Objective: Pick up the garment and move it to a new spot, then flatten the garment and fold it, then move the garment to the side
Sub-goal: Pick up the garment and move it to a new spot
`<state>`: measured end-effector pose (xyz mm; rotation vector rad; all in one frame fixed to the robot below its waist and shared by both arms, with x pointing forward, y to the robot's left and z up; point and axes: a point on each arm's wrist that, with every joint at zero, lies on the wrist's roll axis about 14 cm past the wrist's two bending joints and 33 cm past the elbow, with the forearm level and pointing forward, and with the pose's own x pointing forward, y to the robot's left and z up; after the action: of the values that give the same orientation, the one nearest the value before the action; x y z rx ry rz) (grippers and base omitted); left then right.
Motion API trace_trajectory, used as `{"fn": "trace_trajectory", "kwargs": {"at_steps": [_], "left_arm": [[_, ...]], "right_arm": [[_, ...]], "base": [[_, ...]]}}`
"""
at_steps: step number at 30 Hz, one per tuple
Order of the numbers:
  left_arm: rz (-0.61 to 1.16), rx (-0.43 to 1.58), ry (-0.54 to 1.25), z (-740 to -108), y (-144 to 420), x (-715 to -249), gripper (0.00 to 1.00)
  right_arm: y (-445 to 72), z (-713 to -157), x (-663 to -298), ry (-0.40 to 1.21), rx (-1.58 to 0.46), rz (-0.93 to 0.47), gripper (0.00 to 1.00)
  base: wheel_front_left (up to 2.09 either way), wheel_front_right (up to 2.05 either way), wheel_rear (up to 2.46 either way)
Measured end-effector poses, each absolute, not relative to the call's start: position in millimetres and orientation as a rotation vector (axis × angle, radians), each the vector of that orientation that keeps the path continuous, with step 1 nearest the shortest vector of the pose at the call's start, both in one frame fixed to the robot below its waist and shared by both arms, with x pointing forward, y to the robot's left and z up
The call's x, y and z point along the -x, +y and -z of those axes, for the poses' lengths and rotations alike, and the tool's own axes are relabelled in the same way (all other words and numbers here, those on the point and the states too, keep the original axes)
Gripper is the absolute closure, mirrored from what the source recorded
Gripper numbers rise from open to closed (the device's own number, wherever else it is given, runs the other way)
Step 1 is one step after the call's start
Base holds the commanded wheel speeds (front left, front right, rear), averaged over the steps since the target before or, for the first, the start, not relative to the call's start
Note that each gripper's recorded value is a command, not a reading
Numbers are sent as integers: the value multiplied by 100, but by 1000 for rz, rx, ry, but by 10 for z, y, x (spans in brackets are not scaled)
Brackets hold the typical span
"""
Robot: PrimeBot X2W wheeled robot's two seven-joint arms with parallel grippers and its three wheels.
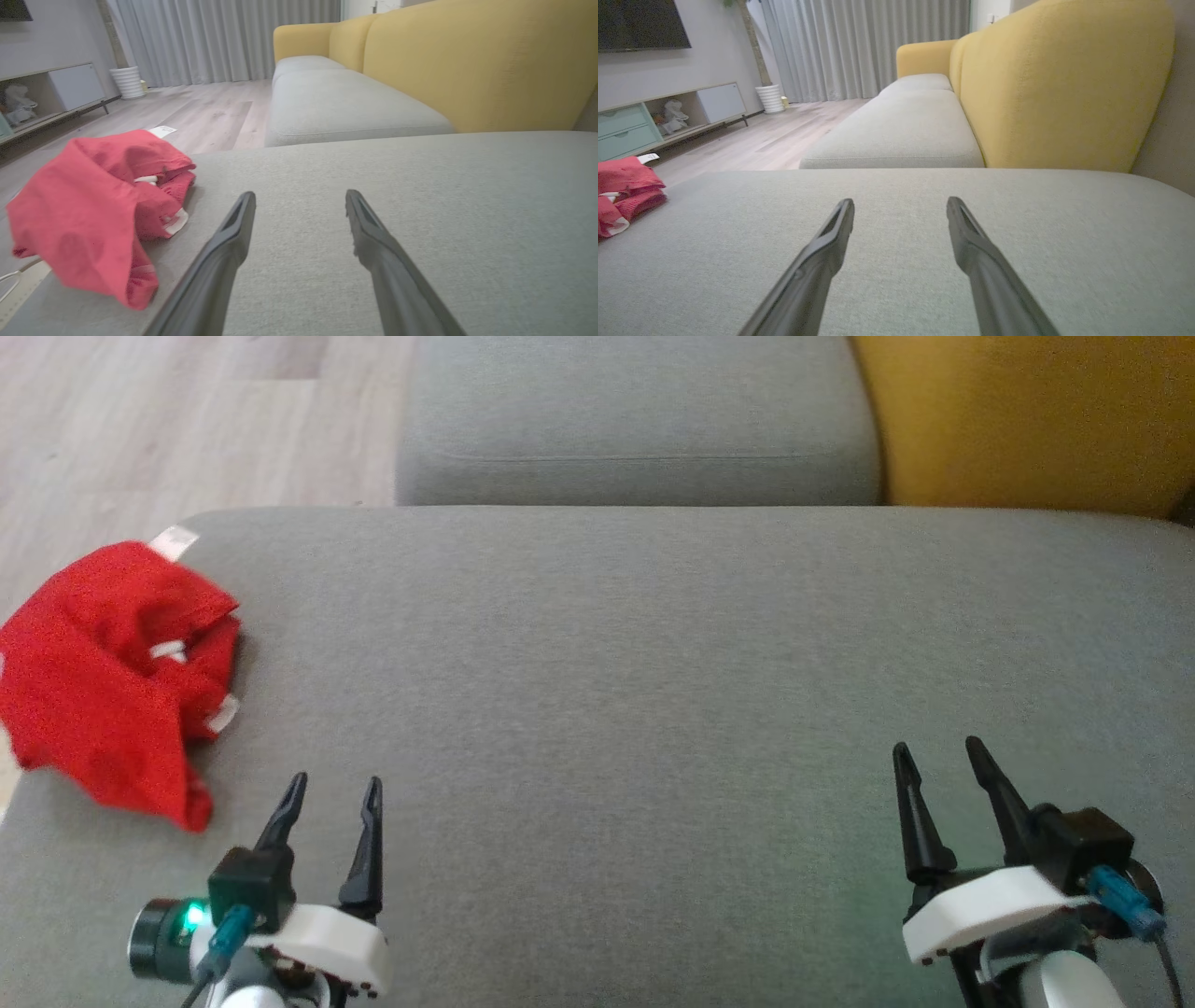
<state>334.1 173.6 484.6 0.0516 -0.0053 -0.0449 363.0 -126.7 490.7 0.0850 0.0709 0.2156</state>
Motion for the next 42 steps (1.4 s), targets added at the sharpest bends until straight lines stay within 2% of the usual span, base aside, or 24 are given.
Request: {"fn": "trace_trajectory", "kwargs": {"at_steps": [21,26,42], "left_arm": [[-359,-55,-32,-4939,2873,-2573,0],[-419,-54,-42,-4978,3019,-2455,0],[-417,-53,-33,-4955,3017,-2465,0]], "right_arm": [[34,-4990,-3735,81,-96,-601,0],[153,-4960,-3735,91,-94,-635,0],[142,-4878,-3741,115,-93,-632,0]], "base": [[0,0,0],[0,0,0],[0,0,0]]}}
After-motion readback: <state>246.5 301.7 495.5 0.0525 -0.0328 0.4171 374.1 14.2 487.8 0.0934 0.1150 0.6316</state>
